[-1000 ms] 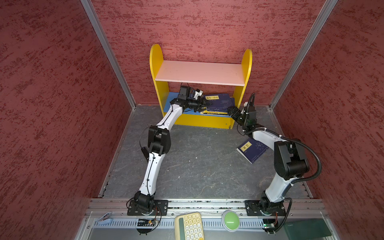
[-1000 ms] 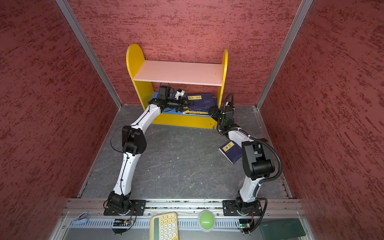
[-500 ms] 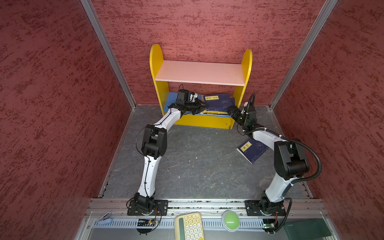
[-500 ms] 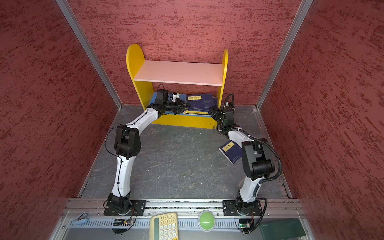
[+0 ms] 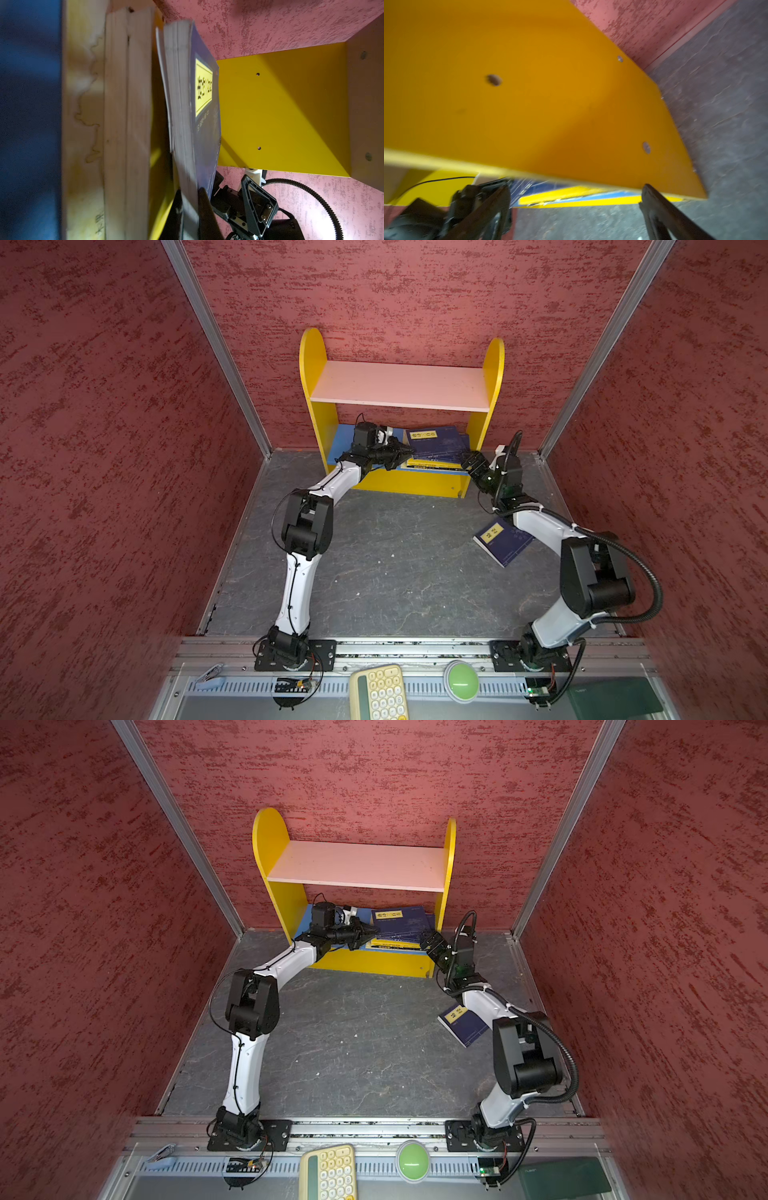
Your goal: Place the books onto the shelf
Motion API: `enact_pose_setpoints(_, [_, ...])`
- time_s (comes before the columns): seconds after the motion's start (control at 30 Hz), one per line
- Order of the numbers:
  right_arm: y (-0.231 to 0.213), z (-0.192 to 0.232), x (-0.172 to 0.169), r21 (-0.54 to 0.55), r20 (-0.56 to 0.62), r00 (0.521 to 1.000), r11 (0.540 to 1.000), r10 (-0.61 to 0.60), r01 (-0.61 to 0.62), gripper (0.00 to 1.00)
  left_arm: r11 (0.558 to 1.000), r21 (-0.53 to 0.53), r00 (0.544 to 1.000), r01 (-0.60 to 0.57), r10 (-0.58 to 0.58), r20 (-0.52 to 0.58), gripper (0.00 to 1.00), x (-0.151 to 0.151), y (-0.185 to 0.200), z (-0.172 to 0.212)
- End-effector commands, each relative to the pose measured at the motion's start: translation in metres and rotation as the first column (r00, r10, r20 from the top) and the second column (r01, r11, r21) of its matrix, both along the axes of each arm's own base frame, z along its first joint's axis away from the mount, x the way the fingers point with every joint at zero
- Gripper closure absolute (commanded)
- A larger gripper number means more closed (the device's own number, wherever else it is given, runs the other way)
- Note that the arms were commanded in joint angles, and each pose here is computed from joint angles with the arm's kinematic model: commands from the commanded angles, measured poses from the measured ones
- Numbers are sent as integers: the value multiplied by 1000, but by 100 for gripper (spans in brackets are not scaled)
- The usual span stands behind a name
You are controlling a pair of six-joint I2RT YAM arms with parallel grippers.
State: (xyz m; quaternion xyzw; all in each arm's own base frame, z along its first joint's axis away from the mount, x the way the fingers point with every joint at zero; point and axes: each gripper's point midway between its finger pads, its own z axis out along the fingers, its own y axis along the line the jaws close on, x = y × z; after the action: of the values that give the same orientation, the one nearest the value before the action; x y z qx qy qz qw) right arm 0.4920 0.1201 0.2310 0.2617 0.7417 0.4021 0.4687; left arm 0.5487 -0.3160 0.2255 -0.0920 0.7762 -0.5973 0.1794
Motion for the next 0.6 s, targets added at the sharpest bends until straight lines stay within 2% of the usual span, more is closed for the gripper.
enact_pose_setpoints(0.0, [13,25,-13,113,49,997,991,64,-70,3,995,-82,989,50,-38,144,100,-16,-2,65])
enact_pose_setpoints(0.17, [17,38,-25,192,84,990,974,109,-123,4,995,-57,988,77,-69,136,100,-31,2,67])
enact_pose_setpoints(0.23, [18,39,-28,187,86,989,973,118,-133,4,996,-30,990,84,-80,117,95,-36,3,60])
enact_pose_setpoints(0.43, [25,52,-31,189,132,978,964,163,-187,6,991,-37,981,128,-121,151,100,-49,1,65])
enact_pose_setpoints(0.57, [31,57,-31,229,163,968,947,193,-227,8,985,-54,976,165,-156,150,100,-60,5,66])
